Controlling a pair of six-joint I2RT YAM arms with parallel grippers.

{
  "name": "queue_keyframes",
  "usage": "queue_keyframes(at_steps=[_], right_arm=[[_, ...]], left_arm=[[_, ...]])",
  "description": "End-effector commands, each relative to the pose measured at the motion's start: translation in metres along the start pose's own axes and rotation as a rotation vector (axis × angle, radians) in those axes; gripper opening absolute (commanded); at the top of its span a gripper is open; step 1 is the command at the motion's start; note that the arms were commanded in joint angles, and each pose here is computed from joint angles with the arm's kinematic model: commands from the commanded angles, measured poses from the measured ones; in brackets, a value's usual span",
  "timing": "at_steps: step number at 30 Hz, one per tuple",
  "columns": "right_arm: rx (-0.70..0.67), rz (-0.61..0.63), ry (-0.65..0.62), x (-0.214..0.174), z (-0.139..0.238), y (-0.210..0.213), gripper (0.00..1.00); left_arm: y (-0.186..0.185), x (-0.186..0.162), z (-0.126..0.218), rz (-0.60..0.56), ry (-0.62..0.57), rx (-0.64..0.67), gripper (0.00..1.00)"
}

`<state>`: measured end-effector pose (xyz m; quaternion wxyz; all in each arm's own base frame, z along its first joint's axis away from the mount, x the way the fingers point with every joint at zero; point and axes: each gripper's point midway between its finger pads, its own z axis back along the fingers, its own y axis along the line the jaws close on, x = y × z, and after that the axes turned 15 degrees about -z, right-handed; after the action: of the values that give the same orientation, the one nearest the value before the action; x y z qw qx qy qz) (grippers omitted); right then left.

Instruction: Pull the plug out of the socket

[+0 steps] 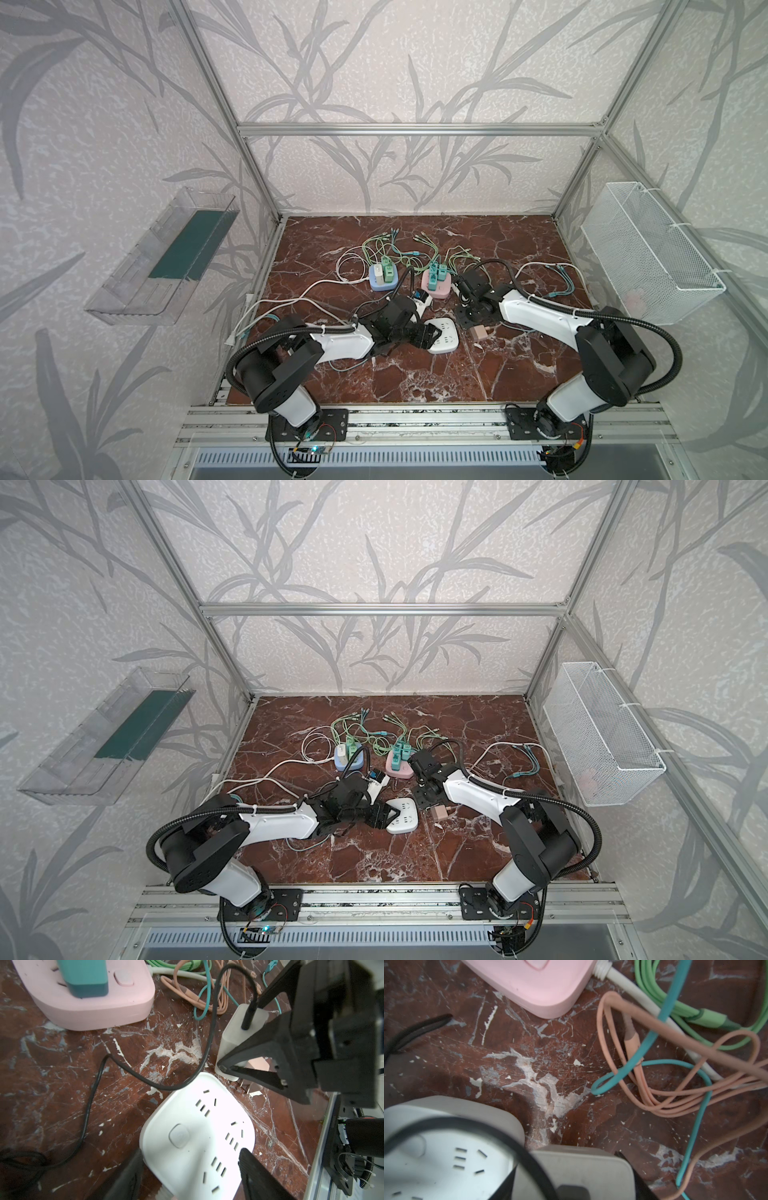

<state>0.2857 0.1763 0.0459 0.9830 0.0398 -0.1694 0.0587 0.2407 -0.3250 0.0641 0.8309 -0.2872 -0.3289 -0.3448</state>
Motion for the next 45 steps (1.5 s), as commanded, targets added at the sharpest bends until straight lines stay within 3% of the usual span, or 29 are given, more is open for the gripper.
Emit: queue_keyframes(at_steps=[1, 10, 21, 32, 45], right_arm=[[0.006, -0.001, 0.019, 0.003, 0.001, 0.002, 0.46], [-0.011, -0.003, 0.062, -0.001, -0.007, 0.003, 0.65], [-0.007, -0.019, 0.023, 0.009, 0.002, 0.003, 0.73], [0.104, -0.029, -0.172, 0.03, 0.033, 0.012, 0.84], [0.392, -0.029, -0.407, 0.043, 0.067, 0.045, 0.83]], left_arm=[[0.001, 0.009, 0.009, -0.012, -0.026, 0.029, 0.75], [0.009, 0.023, 0.029, 0.01, -0.075, 0.106, 0.8], [0.017, 0.039, 0.064, -0.007, -0.168, 0.191, 0.84], [0.047, 0.032, 0.091, 0.003, -0.176, 0.383, 0.98], [0.106, 0.033, 0.132, 0.108, -0.216, 0.633, 0.99]])
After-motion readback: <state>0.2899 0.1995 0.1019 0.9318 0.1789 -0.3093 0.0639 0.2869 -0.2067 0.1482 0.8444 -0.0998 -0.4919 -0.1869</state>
